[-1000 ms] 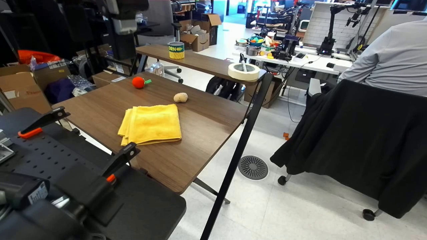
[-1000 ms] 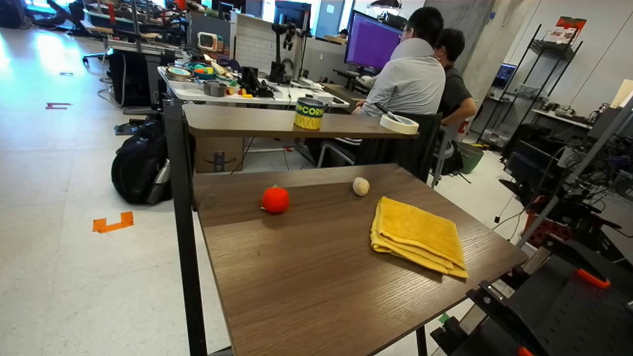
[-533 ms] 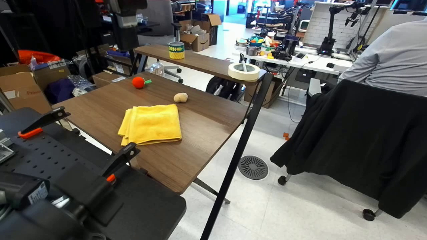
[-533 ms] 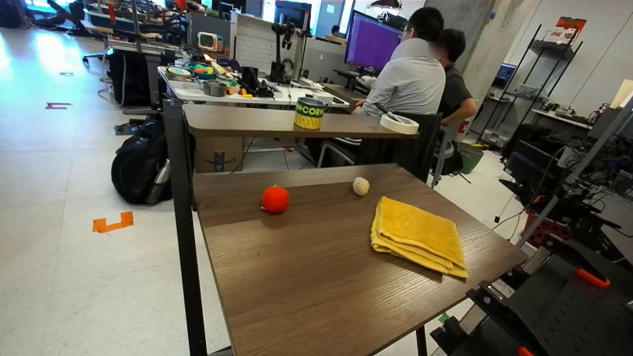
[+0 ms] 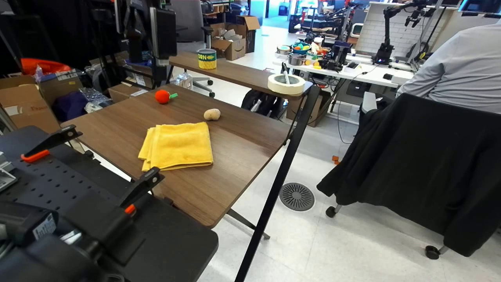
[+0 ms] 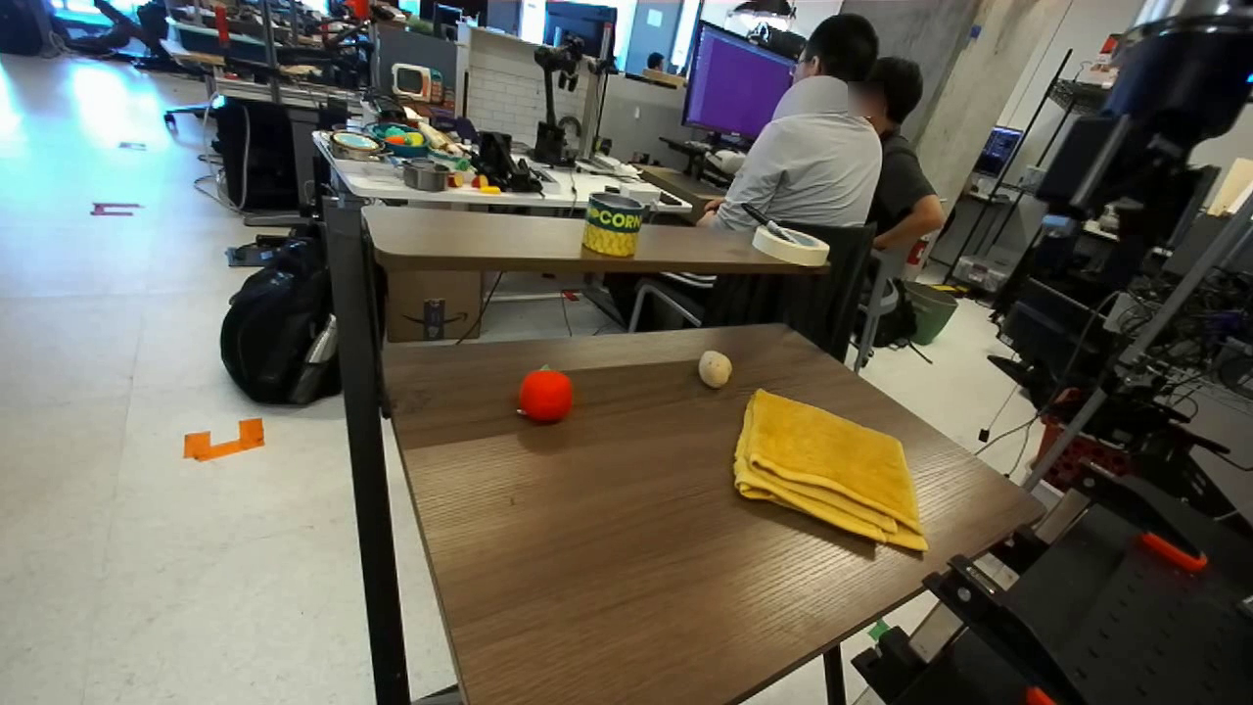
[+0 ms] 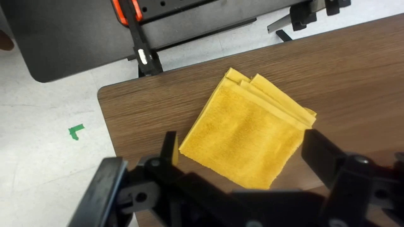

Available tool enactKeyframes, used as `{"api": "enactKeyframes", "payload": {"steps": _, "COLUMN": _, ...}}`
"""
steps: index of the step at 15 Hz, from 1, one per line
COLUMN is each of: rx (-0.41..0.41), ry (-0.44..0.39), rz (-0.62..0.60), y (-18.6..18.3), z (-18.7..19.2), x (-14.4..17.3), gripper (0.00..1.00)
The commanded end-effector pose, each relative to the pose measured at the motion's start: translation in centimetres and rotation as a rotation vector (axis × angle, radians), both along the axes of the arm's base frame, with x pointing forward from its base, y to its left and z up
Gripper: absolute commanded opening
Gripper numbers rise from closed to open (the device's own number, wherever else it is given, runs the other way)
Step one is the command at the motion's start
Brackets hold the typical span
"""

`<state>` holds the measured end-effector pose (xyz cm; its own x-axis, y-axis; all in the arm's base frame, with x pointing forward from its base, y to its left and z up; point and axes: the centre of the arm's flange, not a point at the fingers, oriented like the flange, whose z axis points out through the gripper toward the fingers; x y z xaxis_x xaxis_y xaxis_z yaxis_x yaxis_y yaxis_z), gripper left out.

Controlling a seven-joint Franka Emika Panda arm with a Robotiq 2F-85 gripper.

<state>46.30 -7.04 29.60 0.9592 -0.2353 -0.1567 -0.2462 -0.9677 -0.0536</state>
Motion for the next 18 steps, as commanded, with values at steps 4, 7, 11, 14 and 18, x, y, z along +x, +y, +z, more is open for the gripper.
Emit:
{"api": "enactKeyframes", "payload": {"steps": 4, "rx": 0.046, "ry": -0.033, "rz": -0.132, "y": 1.1, "z": -9.3, "x": 11.2, "gripper": 1.00}}
{"api": "enactKeyframes", "payload": {"steps": 7, "rx": 0.027, "ry": -0.001, "rz": -0.088, "y": 1.3, "z": -9.0, "x": 7.9, "gripper": 1.00}}
{"api": "enactKeyframes", "payload": {"steps": 11, "rx": 0.028, "ry": -0.015, "rz": -0.090, "y": 1.3, "z": -8.0, "x": 7.8, "gripper": 1.00}}
{"api": "enactKeyframes", "payload": {"steps": 14, "rx": -0.061, "ry": -0.066, "rz": -0.102, "y": 2.4, "z": -11.0, "x": 5.9, "gripper": 1.00}}
{"api": "enactKeyframes", "payload": {"steps": 18, "rx": -0.140, "ry": -0.113, "rz": -0.072, "y": 4.9, "z": -17.0, "x": 4.9, "gripper": 1.00}}
